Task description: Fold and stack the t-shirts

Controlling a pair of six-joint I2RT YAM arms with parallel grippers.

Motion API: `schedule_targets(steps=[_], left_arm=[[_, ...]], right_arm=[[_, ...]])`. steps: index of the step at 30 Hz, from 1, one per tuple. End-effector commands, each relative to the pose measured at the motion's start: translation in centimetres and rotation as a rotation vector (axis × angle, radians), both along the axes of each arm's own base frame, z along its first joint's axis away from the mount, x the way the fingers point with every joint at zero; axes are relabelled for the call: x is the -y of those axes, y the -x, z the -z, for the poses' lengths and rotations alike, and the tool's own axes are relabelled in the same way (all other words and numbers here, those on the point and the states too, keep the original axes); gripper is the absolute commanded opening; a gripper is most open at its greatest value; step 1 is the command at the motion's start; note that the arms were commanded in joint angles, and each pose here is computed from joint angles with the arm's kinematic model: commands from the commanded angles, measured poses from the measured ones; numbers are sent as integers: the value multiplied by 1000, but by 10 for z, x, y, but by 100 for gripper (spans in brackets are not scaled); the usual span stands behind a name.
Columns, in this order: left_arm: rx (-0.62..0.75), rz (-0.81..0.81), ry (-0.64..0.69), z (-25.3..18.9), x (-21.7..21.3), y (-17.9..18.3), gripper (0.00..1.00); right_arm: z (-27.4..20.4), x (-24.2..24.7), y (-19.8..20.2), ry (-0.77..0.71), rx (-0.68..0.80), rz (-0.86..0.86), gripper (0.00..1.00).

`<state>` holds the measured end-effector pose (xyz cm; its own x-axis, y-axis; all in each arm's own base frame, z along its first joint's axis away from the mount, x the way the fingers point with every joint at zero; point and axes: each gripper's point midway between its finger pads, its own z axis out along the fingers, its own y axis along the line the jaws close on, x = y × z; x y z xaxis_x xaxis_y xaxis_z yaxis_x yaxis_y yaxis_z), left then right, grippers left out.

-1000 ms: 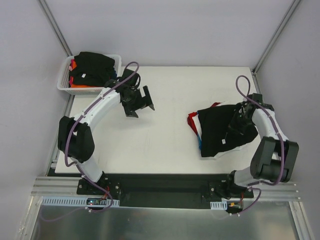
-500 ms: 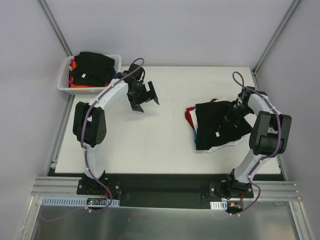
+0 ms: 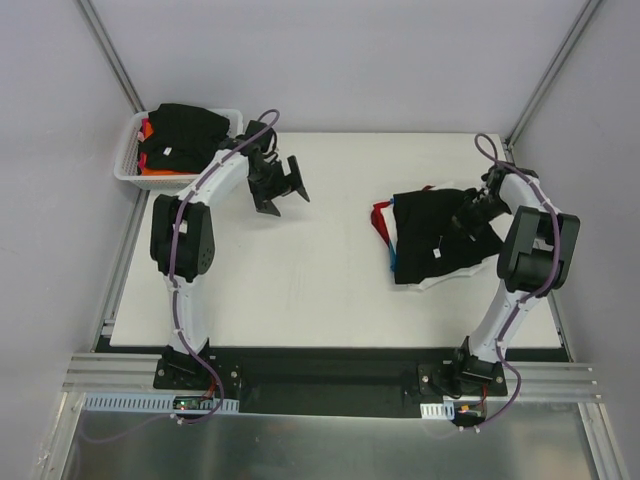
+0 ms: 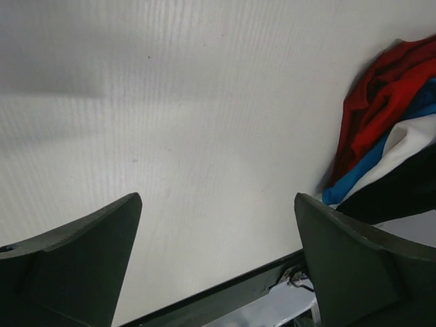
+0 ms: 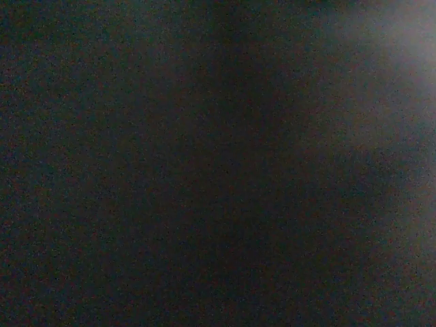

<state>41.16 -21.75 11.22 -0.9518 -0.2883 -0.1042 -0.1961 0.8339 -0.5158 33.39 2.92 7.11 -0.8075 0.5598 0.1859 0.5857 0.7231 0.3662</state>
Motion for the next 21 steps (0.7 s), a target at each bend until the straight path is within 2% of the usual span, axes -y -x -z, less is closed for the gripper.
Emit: schedule_targets(steps=[1, 10, 21], left_arm=[[28, 39, 3, -6, -15, -3, 95], [16, 73, 4, -3, -28, 12, 96], [-3, 41, 25, 2, -37, 0, 96]], right_arm=[[19, 52, -47, 66, 90, 162, 1], [21, 102, -64, 133, 101, 243, 1], [21, 132, -83, 186, 125, 305, 1]])
